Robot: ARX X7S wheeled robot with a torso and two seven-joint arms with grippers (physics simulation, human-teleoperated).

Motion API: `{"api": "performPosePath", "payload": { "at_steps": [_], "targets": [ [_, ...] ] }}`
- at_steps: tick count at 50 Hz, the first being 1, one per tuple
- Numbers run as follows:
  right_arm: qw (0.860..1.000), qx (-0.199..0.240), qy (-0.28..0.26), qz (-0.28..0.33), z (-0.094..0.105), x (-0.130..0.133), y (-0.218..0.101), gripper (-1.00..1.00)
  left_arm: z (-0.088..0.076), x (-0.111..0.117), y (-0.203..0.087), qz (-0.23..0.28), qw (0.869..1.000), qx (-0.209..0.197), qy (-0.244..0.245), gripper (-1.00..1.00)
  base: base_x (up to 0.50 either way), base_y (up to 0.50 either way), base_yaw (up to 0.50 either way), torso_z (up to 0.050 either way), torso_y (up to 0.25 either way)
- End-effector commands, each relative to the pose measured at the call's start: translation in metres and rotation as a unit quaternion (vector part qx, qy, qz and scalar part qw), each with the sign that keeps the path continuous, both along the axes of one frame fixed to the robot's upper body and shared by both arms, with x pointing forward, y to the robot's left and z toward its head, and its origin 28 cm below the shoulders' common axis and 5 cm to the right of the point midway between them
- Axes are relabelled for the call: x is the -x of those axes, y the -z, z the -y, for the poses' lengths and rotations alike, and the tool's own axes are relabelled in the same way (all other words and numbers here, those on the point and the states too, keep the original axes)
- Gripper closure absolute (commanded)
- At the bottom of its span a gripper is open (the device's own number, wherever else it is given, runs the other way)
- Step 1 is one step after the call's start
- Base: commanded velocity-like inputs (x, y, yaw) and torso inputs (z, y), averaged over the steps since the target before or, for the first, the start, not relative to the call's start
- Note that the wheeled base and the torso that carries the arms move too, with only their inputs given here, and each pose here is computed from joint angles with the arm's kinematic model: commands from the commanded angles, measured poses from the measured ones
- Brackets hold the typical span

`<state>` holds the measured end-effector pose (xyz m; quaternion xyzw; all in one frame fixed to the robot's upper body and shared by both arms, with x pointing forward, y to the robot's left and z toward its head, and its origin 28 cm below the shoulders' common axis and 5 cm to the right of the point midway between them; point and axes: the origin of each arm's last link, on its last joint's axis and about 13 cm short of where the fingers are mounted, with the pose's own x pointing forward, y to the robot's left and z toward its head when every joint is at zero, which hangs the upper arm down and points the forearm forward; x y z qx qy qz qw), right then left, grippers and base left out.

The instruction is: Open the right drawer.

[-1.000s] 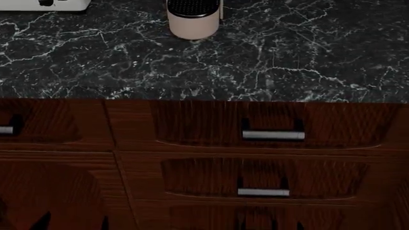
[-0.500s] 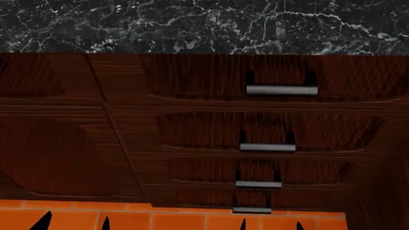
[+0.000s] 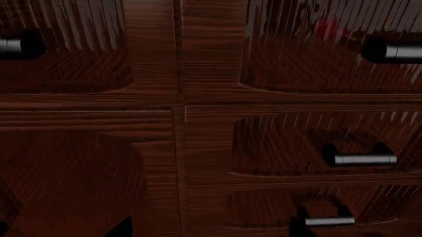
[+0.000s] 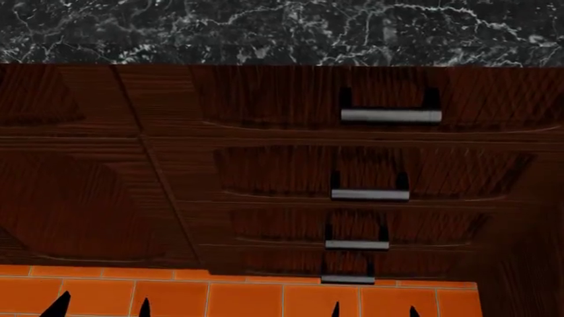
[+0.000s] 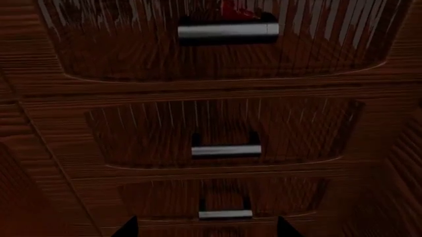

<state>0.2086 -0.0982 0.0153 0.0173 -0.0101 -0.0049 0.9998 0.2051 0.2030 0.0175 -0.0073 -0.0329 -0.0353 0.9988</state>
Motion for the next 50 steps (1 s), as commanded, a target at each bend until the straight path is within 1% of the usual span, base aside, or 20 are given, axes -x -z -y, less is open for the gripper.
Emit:
{"api": "performPosePath", "payload": {
  "at_steps": [1,50],
  "targets": [
    [1.000,-0.002,-0.001,0.001,0.0003,-0.0002,-0.0003,-1.00,0.0001,0.0003,-0.0011,0.007,1.000,0.002,0.002,-1.00,0.19,-0.02,0.00,0.000,0.000],
    [1.000,0.001,-0.003,-0.002,-0.0002,0.0000,-0.0005,-1.00,-0.0001,-0.0004,-0.0003,0.006,1.000,0.002,0.000,-1.00,0.19,-0.02,0.00,0.000,0.000]
  ]
}}
